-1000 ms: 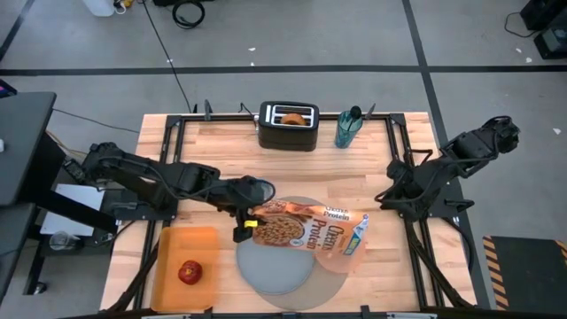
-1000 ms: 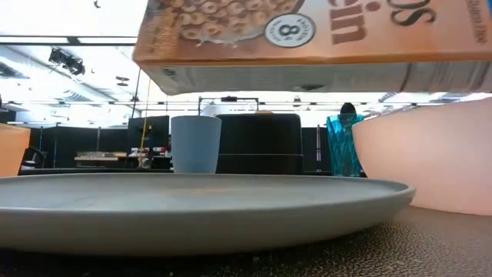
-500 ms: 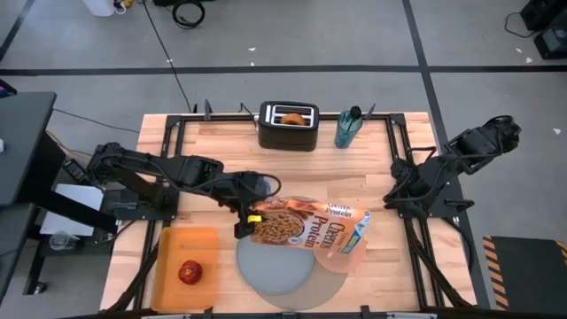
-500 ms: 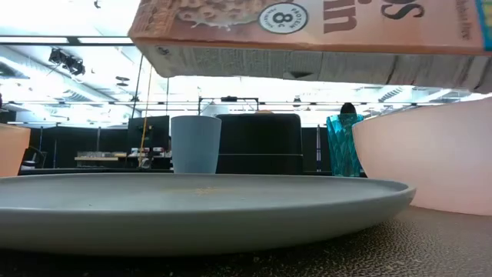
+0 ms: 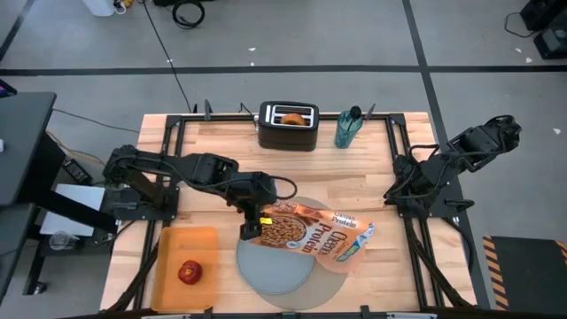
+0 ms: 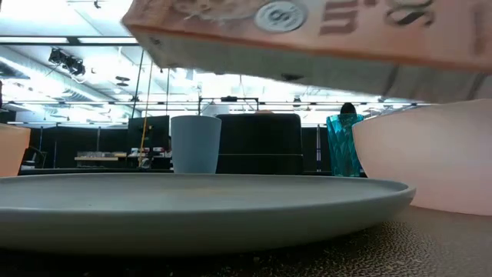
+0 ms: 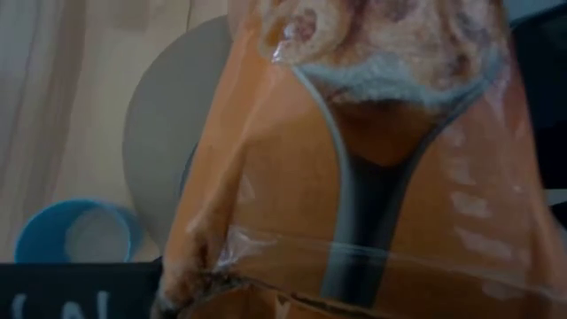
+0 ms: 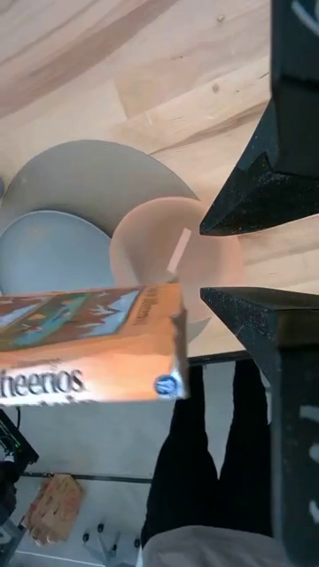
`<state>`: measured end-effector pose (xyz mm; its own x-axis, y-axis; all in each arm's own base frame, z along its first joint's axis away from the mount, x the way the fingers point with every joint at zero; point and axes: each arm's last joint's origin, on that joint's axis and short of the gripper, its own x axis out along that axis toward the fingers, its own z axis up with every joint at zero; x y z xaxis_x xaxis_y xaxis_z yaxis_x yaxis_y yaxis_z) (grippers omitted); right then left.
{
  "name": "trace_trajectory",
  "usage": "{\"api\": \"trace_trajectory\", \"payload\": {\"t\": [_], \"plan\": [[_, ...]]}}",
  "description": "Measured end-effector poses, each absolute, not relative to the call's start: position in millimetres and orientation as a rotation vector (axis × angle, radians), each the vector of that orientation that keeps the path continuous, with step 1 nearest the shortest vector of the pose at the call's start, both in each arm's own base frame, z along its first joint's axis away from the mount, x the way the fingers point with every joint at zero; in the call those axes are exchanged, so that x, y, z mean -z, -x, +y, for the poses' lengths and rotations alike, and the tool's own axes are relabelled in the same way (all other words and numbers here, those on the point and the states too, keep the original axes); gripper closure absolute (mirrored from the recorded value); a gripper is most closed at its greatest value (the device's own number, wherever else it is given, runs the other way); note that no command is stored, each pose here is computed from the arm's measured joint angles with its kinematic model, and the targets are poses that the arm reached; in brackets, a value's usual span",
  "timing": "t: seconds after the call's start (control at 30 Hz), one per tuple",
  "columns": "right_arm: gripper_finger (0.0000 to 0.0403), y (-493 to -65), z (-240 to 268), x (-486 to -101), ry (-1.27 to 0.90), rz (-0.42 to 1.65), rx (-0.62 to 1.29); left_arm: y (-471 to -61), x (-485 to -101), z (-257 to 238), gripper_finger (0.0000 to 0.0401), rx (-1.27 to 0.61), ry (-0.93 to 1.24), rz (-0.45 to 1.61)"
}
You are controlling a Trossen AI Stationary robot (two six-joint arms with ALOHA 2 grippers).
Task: Arrange a breakfast setting
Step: Pour the cereal from the cereal box into the orange bowl
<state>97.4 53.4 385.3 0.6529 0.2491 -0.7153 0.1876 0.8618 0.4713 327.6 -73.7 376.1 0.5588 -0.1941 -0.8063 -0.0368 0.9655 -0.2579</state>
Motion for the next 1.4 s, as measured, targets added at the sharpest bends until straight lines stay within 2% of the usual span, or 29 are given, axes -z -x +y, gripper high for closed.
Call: {"api": "trace_trajectory", "payload": {"t": [0.63,1.4], "plan": [[0.0292,-98.1,53.1,-385.7,-0.527,0.853,-0.030,-343.6,-383.1,-67.1,0.0218,0.080,0.216,1.076],[0.0292,-98.7,53.1,-386.1,-0.523,0.842,-0.024,-346.5,-384.8,-64.7,0.0219,0.113,0.244,1.051]]}}
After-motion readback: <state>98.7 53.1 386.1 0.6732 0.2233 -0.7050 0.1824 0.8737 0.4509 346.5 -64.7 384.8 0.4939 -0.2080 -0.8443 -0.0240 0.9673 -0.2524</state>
